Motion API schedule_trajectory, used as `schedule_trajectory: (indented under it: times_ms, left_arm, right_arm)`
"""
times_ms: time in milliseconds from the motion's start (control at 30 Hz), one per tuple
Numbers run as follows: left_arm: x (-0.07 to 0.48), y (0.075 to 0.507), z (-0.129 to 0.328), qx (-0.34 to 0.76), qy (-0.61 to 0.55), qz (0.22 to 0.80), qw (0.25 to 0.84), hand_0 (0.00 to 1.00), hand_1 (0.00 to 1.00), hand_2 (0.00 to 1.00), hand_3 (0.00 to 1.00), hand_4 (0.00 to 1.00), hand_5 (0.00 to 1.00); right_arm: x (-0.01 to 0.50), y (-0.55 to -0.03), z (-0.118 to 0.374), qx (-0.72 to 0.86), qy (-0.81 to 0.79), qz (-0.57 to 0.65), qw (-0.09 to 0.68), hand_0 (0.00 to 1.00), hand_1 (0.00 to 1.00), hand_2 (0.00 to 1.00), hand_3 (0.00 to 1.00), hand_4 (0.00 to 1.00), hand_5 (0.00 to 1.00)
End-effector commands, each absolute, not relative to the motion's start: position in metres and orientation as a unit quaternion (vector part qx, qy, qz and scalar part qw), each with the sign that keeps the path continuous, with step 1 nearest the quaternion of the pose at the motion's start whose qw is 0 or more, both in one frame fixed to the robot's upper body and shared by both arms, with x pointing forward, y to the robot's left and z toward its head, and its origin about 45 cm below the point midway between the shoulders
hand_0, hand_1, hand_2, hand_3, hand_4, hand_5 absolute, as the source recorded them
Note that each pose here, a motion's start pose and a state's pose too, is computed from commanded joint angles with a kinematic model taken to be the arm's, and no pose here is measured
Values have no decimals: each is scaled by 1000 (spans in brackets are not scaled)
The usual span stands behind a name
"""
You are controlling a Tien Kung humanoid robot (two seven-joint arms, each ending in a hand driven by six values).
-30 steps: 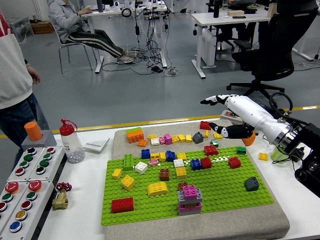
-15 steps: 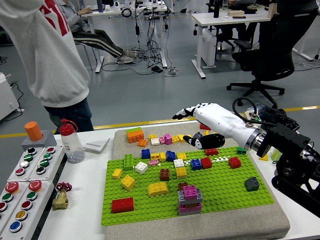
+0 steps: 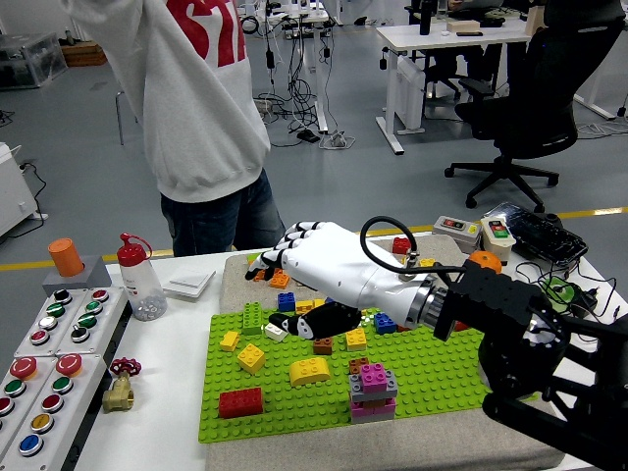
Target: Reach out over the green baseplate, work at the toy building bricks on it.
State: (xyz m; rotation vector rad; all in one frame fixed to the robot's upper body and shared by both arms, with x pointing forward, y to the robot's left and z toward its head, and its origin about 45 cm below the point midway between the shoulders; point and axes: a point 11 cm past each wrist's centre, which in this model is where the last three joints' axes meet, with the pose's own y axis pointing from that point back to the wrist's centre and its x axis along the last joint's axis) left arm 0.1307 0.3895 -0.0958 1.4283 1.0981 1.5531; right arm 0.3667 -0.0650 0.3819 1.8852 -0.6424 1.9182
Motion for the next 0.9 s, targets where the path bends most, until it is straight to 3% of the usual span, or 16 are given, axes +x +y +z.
schedule_trajectory:
  times_ms: [233,267,433,900]
  left_arm:
    - [127,389,-97,561,430,602,372,631,598,607,415,308,934]
    - [127,389,-97,561,430,602,372,633,597,609,415,308,933]
    - [127,389,-97,562,429,601,372,633,597,609,415,308,933]
    - [127,389,-97,561,430,602,372,634,598,609,414,308,934]
  right_arm:
    - [359,-24,356,682,-191,677,199,810,711,661,725,687,343]
    - [359,-19,351,685,-187,674,204,830,758,718,754,686,359]
    - [367,-5,336,691,-181,663,223,830,758,718,754,686,359]
    - [417,-31,339,673,-266,642,253,829,760,727,753,682,394]
